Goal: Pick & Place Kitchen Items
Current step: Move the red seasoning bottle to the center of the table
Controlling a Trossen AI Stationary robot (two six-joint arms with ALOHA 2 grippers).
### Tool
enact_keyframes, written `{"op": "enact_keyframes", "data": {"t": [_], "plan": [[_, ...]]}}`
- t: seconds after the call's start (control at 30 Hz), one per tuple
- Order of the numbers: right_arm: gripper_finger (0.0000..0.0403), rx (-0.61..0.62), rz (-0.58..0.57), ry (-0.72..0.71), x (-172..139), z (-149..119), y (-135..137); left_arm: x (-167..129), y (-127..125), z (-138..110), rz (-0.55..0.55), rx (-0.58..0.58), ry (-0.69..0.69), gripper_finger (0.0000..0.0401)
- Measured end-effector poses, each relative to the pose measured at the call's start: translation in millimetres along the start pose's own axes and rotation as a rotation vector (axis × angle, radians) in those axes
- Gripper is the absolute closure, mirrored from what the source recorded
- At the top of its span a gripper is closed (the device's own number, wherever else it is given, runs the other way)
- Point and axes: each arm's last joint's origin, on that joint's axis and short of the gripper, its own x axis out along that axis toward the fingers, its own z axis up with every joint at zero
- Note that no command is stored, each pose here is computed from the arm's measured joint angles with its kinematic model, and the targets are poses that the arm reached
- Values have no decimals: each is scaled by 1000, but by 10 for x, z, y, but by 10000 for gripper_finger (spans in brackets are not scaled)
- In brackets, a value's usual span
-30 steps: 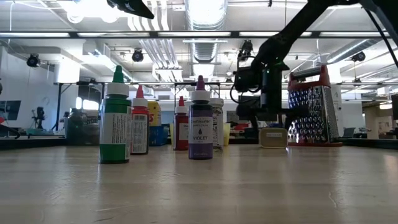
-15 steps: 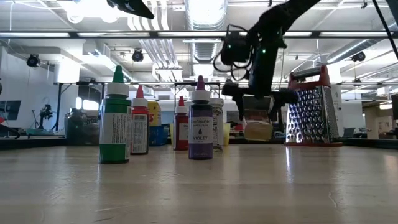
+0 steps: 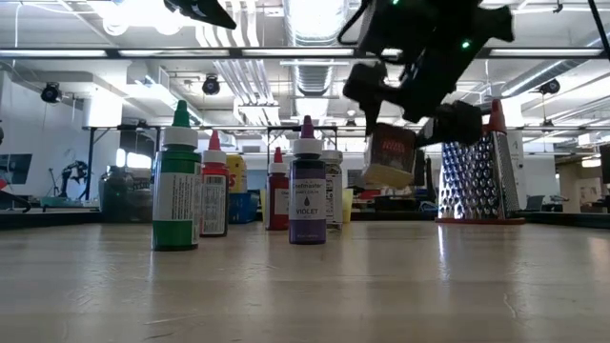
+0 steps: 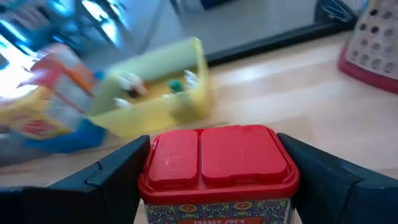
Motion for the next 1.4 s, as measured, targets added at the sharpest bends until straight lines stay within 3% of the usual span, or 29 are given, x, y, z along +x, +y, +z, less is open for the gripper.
{"op": "enact_keyframes", "data": {"t": [0.2, 0.5, 0.67, 0.97, 1.13, 1.4], "plan": [[78, -9, 142, -95, -361, -148, -20, 0, 0, 0, 0, 0, 0, 379], [91, -199, 280, -67, -671, -509, -289, 0, 0, 0, 0, 0, 0, 379], [79, -277, 359, -66, -626, -811, -463, 0, 0, 0, 0, 0, 0, 379], [91, -302, 467, -113, -526, -1154, -436, 1, -5, -11, -4, 7, 10, 379], [79, -383, 457, -147, -442, -1288, -426, 16, -21, -24, -10, 15, 24, 379], [86, -375, 427, -195, -329, -1464, -289, 55, -51, -38, -16, 23, 37, 379]]}}
